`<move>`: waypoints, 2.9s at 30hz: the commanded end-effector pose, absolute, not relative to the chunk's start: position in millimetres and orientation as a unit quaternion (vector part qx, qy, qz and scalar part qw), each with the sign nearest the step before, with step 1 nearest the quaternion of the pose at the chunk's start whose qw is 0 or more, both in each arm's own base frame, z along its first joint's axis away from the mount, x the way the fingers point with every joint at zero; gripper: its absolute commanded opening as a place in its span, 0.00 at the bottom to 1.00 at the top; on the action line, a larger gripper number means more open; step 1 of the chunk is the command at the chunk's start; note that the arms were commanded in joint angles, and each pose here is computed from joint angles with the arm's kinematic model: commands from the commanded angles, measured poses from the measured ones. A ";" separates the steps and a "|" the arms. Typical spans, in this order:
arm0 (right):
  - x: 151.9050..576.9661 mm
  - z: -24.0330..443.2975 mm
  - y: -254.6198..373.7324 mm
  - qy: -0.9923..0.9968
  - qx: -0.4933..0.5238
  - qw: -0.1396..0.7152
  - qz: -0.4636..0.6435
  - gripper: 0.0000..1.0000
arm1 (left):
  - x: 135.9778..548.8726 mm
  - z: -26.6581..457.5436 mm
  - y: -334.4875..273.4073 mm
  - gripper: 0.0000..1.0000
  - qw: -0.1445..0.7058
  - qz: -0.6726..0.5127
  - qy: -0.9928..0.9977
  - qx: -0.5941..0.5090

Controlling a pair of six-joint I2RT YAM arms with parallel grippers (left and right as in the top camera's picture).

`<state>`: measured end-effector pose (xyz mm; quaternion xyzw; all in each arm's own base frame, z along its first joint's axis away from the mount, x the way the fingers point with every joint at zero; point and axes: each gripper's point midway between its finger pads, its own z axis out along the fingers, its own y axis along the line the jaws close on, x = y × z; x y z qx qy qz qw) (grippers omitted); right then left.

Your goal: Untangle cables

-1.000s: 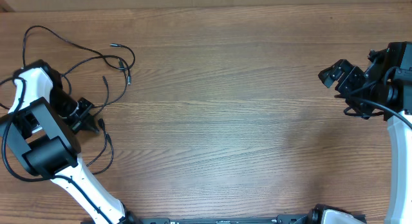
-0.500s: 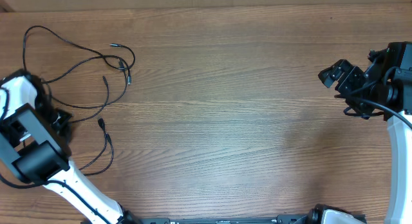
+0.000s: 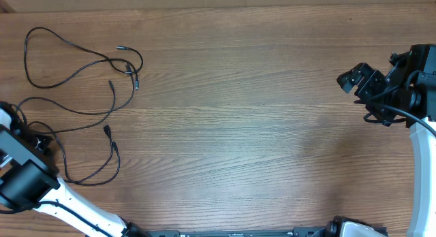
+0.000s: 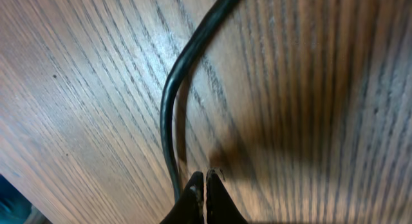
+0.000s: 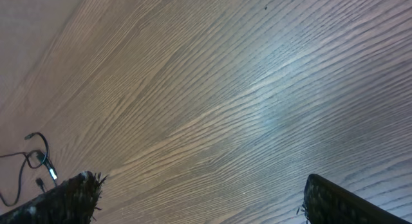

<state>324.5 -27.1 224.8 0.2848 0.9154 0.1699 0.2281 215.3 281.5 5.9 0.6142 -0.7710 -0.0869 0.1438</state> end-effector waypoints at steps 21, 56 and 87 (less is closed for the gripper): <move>328.2 238.9 -29.5 0.911 0.282 0.250 0.168 1.00 | 299.1 25.3 224.8 0.04 0.035 -0.014 -0.880 0.473; 328.2 238.9 -29.5 0.911 0.282 0.250 0.168 1.00 | 307.2 79.0 275.8 0.04 -0.048 -0.017 -0.844 0.534; 328.3 238.9 -29.5 0.911 0.282 0.250 0.168 1.00 | 331.4 247.3 -109.8 0.04 -0.067 0.313 -0.947 -0.009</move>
